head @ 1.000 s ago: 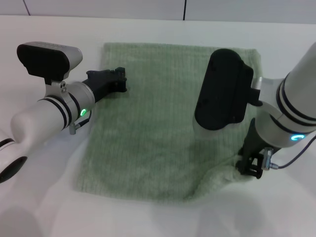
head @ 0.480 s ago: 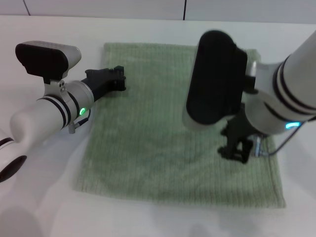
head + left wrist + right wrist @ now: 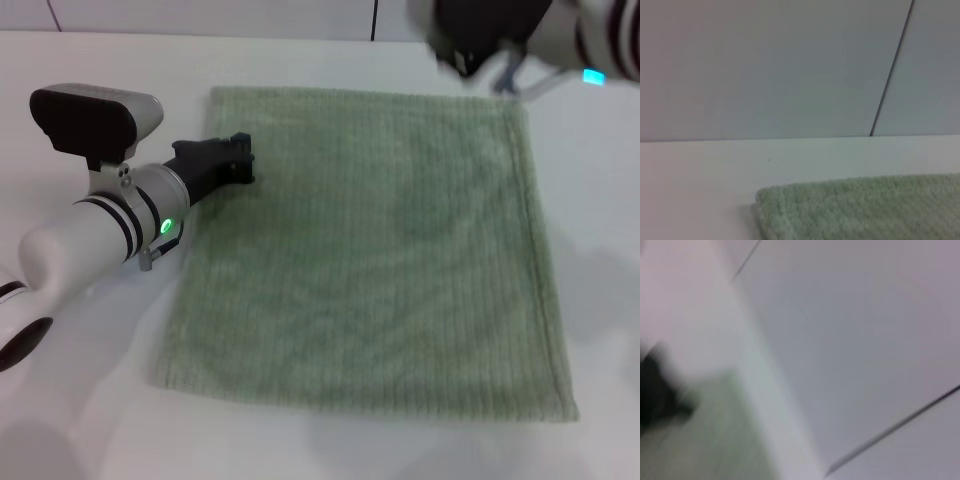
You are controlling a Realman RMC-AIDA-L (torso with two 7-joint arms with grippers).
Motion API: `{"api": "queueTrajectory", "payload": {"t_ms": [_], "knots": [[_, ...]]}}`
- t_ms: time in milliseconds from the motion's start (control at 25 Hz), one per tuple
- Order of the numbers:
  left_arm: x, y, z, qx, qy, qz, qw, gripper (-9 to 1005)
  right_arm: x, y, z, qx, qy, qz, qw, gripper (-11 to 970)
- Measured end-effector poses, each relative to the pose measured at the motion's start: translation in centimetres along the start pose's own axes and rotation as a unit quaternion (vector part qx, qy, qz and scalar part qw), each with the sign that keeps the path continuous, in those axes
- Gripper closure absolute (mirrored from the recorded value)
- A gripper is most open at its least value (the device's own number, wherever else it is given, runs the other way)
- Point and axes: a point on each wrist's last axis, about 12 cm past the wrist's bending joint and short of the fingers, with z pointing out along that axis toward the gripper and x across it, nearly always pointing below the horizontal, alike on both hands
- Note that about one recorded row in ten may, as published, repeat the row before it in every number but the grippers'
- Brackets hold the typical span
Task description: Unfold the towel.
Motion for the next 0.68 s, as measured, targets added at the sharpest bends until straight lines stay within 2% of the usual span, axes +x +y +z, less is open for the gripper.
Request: {"api": "queueTrajectory", "payload": {"t_ms": [40, 80, 160, 200, 240, 280, 320, 440, 680], "knots": [[-0.1, 0.0, -0.1, 0.003, -0.008, -0.003, 1.0, 998, 0.3, -0.8, 0.1, 0.039, -0.064, 0.031, 0.997, 641], [-0.1, 0.0, -0.3, 0.008, -0.023, -0.007, 1.0, 998, 0.3, -0.8, 0.1, 0.039, -0.064, 0.031, 0.997, 641], [-0.5, 0.3, -1.6, 0.024, -0.093, -0.019, 0.995, 998, 1.6, -1.2, 1.0, 0.083, -0.135, 0.075, 0.985, 641], [-0.5, 0.3, -1.6, 0.024, -0.093, -0.019, 0.995, 998, 1.6, -1.2, 1.0, 0.083, -0.135, 0.075, 0.985, 640], [-0.7, 0.6, -3.0, 0.026, -0.155, -0.014, 0.987, 998, 2.6, -0.8, 1.9, 0.098, -0.169, 0.099, 0.976, 640], [-0.7, 0.8, -3.7, 0.026, -0.184, -0.009, 0.983, 998, 2.6, -0.8, 1.9, 0.098, -0.169, 0.099, 0.976, 640], [-0.7, 0.8, -3.7, 0.026, -0.184, -0.009, 0.983, 998, 3.6, -0.3, 2.8, 0.102, -0.185, 0.118, 0.97, 640], [-0.9, 1.5, -6.1, 0.026, -0.261, -0.006, 0.965, 997, 4.5, 0.5, 3.7, 0.099, -0.204, 0.144, 0.963, 641], [-0.6, 2.3, -7.3, 0.015, -0.285, -0.016, 0.958, 997, 5.2, 1.0, 4.1, 0.101, -0.239, 0.186, 0.948, 641]]}}
